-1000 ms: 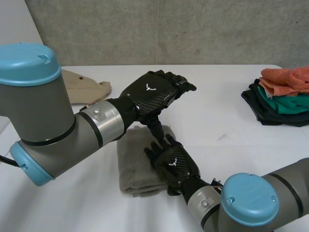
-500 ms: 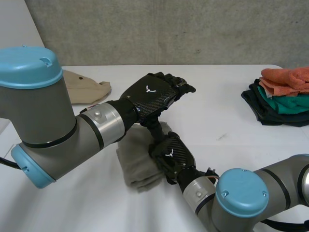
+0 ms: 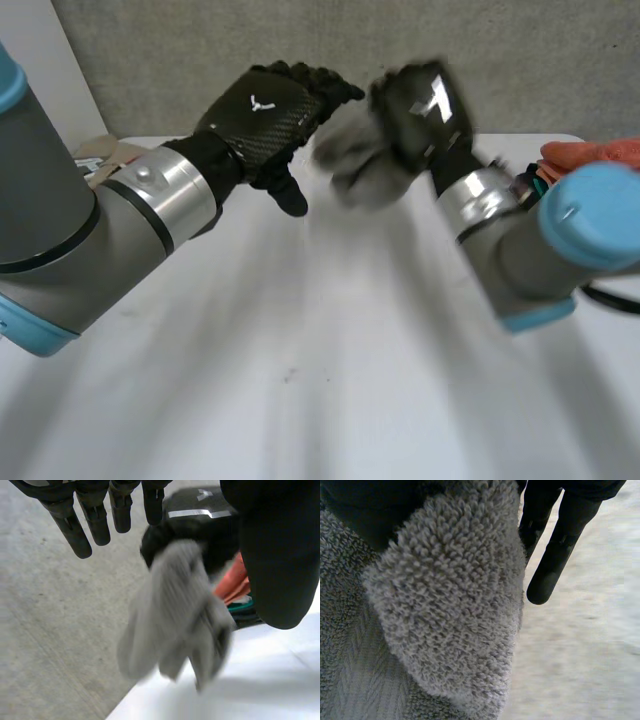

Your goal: Fold the laundry.

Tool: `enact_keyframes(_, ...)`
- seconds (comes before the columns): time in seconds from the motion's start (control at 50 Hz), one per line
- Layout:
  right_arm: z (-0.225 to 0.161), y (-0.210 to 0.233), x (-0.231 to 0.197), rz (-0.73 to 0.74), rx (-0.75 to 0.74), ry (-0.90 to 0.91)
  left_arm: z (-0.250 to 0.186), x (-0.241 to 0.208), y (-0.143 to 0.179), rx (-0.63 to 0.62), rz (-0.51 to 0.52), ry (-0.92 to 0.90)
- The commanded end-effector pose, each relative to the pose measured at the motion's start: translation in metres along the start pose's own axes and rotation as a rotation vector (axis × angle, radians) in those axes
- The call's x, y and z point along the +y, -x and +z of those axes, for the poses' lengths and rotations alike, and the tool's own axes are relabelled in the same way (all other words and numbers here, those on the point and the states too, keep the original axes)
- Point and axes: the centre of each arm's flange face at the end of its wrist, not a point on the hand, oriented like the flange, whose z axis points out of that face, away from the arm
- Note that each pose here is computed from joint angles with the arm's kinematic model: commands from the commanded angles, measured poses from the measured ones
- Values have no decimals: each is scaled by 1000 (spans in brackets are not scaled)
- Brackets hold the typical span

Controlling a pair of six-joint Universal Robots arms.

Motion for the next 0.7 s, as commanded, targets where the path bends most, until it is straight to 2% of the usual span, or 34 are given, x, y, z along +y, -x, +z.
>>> enact_keyframes(0.02, 27, -116, -1, 31, 192, -100, 0, 1, -1, 1, -6, -1)
enact_keyframes(0.14, 9, -231, 34, 54, 311, -90, 0, 3, -6, 12, -9, 7)
enact_keyframes(0.28, -31, -292, 114, 106, 280, 32, -1, 8, -10, 25, -18, 23)
enact_keyframes(0.3, -41, -300, 135, 123, 260, 63, -1, 10, -13, 32, -19, 28)
enact_keyframes(0.38, -73, -304, 193, 180, 219, 153, -2, 13, -17, 43, -21, 34)
enact_keyframes(0.52, -128, -294, 254, 270, 147, 265, 0, 23, -20, 51, -34, 63)
enact_keyframes(0.62, -141, -281, 262, 286, 79, 277, -1, 26, -21, 53, -36, 73)
enact_keyframes(0.7, -140, -288, 253, 267, 116, 272, -1, 25, -24, 61, -34, 68)
